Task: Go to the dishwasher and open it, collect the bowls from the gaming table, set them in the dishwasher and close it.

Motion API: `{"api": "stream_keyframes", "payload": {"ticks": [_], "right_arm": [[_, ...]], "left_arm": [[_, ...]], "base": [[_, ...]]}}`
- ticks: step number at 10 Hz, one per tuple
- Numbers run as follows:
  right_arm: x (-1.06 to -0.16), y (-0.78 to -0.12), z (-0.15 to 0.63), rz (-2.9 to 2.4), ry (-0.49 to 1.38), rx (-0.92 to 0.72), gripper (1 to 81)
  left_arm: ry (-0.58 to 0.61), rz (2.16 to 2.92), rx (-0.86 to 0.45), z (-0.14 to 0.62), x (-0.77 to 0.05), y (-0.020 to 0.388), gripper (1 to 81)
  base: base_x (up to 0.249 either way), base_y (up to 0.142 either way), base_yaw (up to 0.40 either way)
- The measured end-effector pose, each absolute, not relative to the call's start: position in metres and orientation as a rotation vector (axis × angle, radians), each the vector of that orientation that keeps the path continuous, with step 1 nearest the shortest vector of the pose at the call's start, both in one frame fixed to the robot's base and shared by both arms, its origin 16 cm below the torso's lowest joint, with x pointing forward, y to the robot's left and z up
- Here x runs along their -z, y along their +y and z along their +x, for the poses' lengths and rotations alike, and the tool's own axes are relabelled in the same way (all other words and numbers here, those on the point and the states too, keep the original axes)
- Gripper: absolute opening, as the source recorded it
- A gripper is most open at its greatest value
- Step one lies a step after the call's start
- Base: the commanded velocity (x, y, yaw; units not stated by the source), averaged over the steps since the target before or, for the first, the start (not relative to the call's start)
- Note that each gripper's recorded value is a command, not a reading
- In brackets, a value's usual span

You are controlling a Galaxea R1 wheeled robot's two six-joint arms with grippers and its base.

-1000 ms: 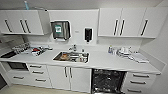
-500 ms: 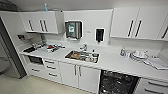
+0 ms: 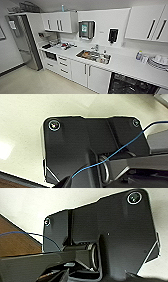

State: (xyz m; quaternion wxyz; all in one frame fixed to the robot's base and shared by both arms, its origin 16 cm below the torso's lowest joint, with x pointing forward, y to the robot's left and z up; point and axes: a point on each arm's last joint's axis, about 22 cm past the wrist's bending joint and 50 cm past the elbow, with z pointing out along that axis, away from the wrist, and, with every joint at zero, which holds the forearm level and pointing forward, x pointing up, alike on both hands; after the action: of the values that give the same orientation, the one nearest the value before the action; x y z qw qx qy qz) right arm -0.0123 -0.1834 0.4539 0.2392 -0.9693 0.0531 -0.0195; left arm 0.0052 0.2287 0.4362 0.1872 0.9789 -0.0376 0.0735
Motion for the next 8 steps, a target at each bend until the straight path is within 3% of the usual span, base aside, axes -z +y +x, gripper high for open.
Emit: {"api": "stream_keyframes", "payload": {"ticks": [8], "right_arm": [[-0.458, -0.186, -0.02, -2.646, 0.129, 0.046, 81.1]], "left_arm": [[-0.093, 2.704, -0.2, 0.001, -0.445, 0.211, 81.1]], "base": [[0.0, 0.0, 0.369]]}}
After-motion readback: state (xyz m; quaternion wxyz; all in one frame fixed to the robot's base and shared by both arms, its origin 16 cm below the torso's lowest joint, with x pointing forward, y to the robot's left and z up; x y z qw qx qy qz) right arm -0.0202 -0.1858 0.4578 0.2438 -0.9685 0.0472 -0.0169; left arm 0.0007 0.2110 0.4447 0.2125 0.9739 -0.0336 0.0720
